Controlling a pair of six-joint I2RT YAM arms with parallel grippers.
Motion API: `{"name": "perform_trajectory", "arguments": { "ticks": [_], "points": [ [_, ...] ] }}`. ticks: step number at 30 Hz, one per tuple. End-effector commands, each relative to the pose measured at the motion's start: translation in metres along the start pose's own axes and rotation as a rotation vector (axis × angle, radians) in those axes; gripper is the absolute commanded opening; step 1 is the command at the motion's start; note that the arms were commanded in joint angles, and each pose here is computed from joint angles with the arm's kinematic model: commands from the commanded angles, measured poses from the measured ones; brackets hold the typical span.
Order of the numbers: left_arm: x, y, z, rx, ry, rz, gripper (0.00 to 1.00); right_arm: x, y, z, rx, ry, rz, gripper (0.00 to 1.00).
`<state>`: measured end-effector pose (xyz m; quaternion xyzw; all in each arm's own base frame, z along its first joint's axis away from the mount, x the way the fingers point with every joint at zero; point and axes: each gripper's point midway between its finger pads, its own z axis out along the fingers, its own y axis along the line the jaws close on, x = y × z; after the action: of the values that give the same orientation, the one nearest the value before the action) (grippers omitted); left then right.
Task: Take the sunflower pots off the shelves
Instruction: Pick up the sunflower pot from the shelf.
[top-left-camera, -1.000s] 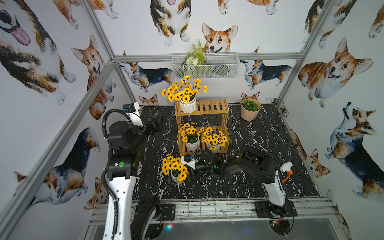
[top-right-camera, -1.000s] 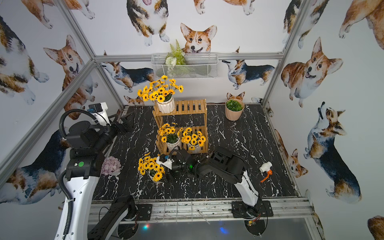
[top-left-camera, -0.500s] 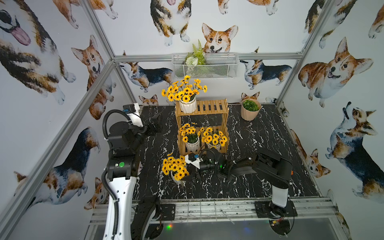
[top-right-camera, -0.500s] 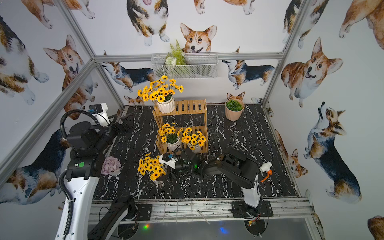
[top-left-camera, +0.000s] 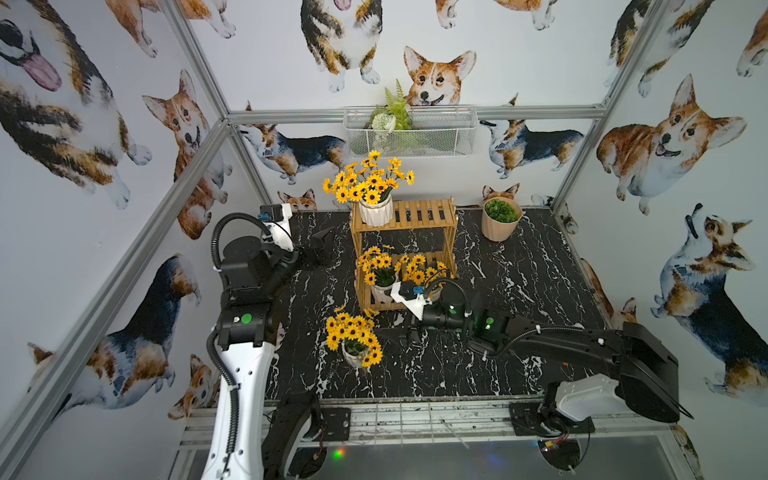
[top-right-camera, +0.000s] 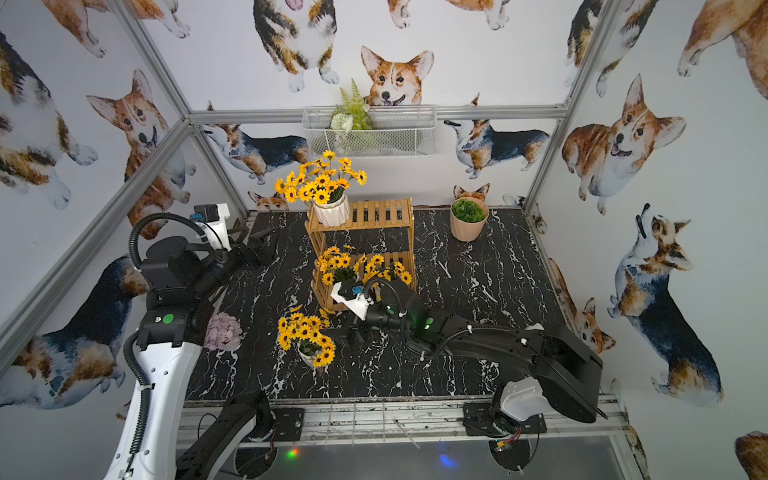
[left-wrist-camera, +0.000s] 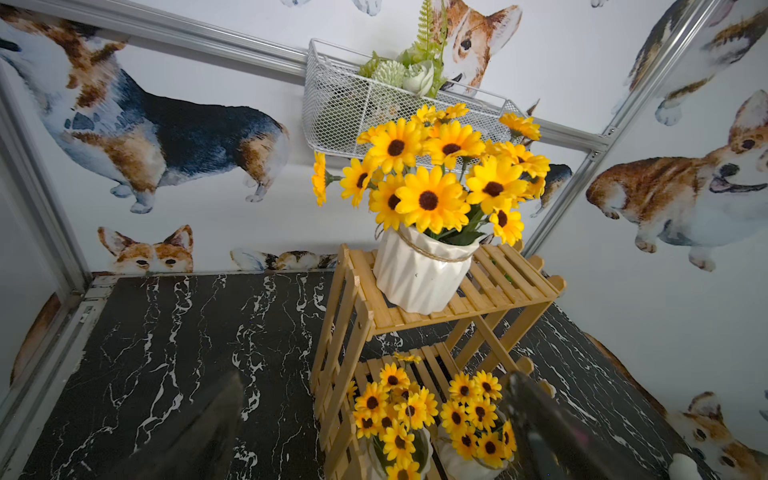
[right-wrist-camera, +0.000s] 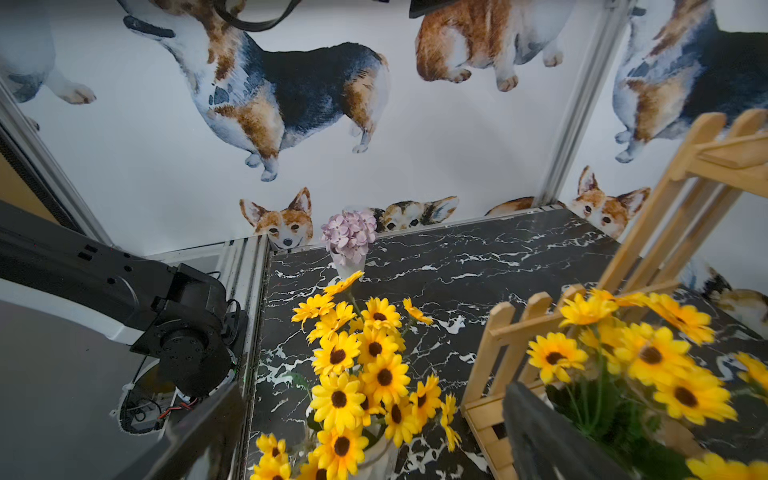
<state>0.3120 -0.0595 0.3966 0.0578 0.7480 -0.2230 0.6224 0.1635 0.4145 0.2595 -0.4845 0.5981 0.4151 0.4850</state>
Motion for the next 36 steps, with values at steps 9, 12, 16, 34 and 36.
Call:
{"name": "perform_trajectory", "arguments": {
  "ticks": [9, 12, 16, 34, 36],
  "points": [
    [-0.016, -0.018, 0.017, 0.150, -0.046, 0.144, 1.00, -0.020, -0.065, -0.072, 0.203, 0.060, 0.135, 1.00],
    [-0.021, -0.016, 0.026, 0.170, -0.099, 0.231, 1.00, -0.037, -0.089, -0.096, 0.255, 0.027, 0.185, 1.00],
    [-0.020, -0.023, 0.036, 0.251, -0.107, 0.274, 1.00, -0.052, -0.108, -0.121, 0.309, 0.005, 0.194, 1.00],
    [-0.002, -0.015, 0.088, 0.415, -0.115, 0.413, 1.00, -0.083, -0.156, -0.169, 0.412, -0.043, 0.250, 1.00],
    [-0.001, -0.015, 0.093, 0.438, -0.112, 0.413, 1.00, -0.086, -0.157, -0.171, 0.414, -0.045, 0.247, 1.00]
  ]
}}
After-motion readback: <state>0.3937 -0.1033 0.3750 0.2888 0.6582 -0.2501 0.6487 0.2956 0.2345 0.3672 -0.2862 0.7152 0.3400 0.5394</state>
